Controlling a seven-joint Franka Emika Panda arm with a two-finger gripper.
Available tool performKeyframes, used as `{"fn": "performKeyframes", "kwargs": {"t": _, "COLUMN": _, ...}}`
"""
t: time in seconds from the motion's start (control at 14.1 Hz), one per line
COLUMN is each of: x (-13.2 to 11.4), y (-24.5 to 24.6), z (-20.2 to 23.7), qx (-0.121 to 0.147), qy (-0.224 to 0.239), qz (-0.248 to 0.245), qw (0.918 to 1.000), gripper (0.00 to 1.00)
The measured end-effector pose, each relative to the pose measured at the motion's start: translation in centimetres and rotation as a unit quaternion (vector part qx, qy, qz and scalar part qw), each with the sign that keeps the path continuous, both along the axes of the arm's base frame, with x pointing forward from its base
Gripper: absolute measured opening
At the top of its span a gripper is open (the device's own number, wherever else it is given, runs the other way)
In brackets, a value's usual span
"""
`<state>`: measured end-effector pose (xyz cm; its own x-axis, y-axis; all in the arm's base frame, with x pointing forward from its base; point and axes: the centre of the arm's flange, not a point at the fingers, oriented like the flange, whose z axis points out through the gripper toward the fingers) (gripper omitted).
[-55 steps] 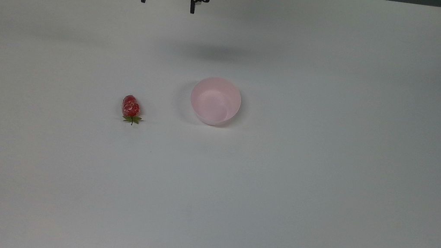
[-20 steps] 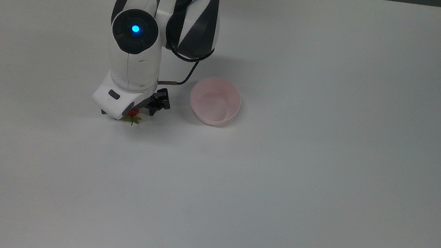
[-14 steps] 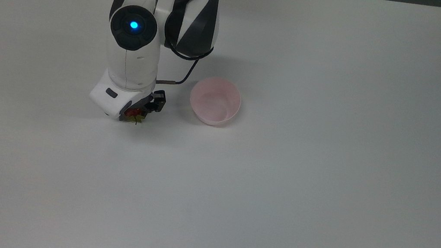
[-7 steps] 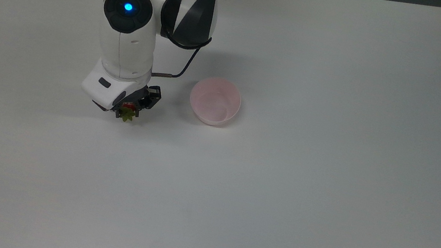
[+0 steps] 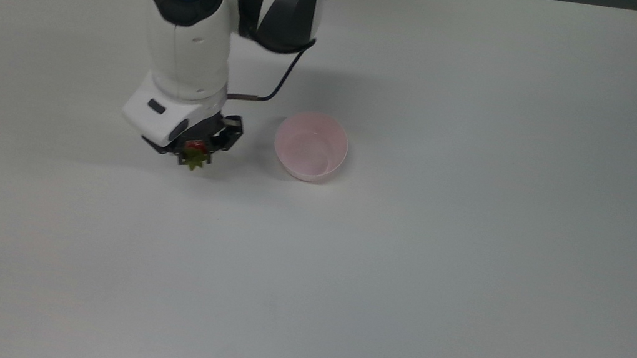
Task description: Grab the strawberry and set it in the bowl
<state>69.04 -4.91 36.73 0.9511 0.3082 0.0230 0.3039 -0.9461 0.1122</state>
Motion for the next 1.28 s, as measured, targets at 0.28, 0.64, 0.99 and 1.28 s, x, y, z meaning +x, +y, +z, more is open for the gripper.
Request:
{"fn": "performKeyframes", "kwargs": {"t": 0.28, "x": -1.6, "y": 9.1, "z": 4.0, "qx": 0.018, "qy": 0.019, "qz": 0.010, "qw": 0.9996, "gripper": 0.39}}
{"fn": "performKeyframes", "kwargs": {"t": 0.64, "x": -2.8, "y": 15.2, "z": 2.7, "qx": 0.015, "qy": 0.038, "qz": 0.007, "qw": 0.9991, "gripper": 0.38}}
{"fn": "performKeyframes", "kwargs": {"t": 0.99, "x": -3.0, "y": 16.2, "z": 1.4, "qx": 0.013, "qy": 0.043, "qz": -0.046, "qw": 0.9979, "gripper": 0.74}}
{"fn": "performKeyframes", "kwargs": {"t": 1.28, "x": -5.7, "y": 16.9, "z": 7.6, "qx": -0.028, "qy": 0.041, "qz": -0.165, "qw": 0.9850, "gripper": 1.00}}
